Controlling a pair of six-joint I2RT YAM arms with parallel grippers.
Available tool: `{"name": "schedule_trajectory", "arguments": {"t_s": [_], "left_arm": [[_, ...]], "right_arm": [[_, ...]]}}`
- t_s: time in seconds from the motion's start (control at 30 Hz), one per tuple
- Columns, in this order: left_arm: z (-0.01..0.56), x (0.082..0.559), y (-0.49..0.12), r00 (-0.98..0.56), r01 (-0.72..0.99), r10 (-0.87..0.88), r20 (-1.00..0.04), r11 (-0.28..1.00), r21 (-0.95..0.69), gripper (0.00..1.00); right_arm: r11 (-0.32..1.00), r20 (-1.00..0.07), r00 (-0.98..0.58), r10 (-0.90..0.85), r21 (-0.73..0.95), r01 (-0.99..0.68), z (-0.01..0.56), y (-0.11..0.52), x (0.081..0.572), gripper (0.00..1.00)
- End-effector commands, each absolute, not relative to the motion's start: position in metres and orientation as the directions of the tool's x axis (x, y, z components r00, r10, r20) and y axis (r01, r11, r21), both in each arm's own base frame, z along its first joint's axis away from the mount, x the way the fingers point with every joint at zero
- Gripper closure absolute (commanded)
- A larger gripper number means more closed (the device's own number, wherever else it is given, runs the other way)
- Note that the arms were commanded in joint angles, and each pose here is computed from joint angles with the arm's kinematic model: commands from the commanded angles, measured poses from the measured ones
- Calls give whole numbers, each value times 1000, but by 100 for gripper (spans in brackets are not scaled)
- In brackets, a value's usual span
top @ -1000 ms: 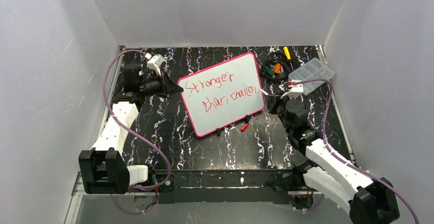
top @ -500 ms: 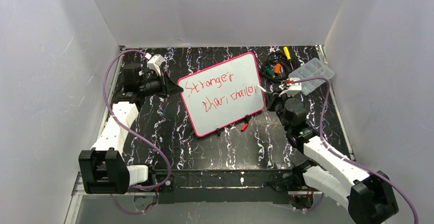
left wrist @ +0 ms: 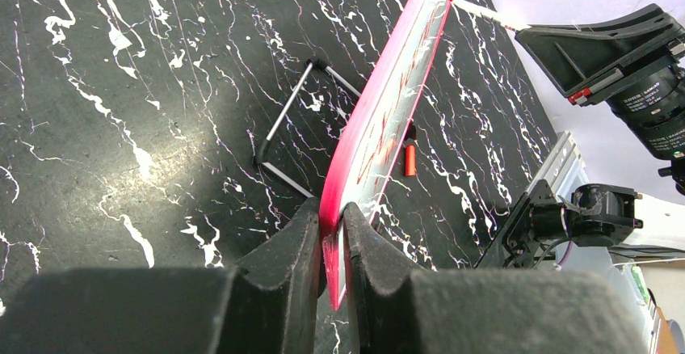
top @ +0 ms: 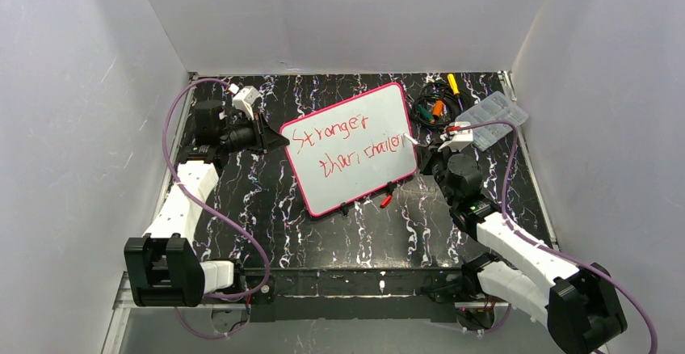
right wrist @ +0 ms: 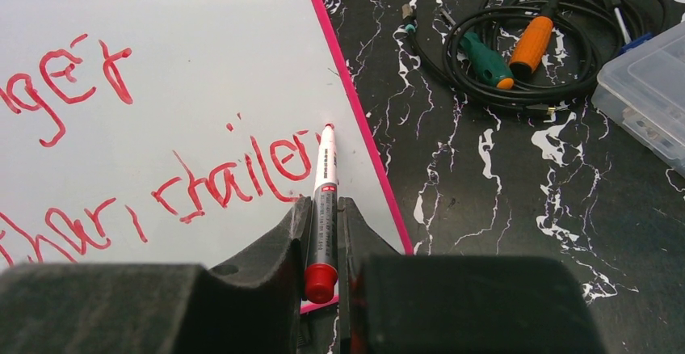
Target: Write a sentence on the whiteboard
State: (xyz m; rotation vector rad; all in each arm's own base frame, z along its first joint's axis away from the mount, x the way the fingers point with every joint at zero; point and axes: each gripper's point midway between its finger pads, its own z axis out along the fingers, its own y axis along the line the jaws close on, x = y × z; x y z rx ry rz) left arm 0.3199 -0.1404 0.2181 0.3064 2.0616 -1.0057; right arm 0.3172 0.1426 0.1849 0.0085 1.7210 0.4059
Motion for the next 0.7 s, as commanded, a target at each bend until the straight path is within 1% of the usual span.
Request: {"name": "schedule_trajectory", "arguments": {"t_s": [0.0,0.43,0.67], "left_arm": [[220,316,-142,-636,537,-107,-765,651,-537,100],[220,316,-142,-637,535,-108,-763,650,-539,100],[219,316,-142,-637,535,-108,-763,651,-539,100]], "right_arm": [[925,-954,-165,251,286,-249,200,147,319,99],[934,-942,-216,257,299,-195,179,136,309,99],[951,-942,-220,253,284,-123,173,124,311,99]]}}
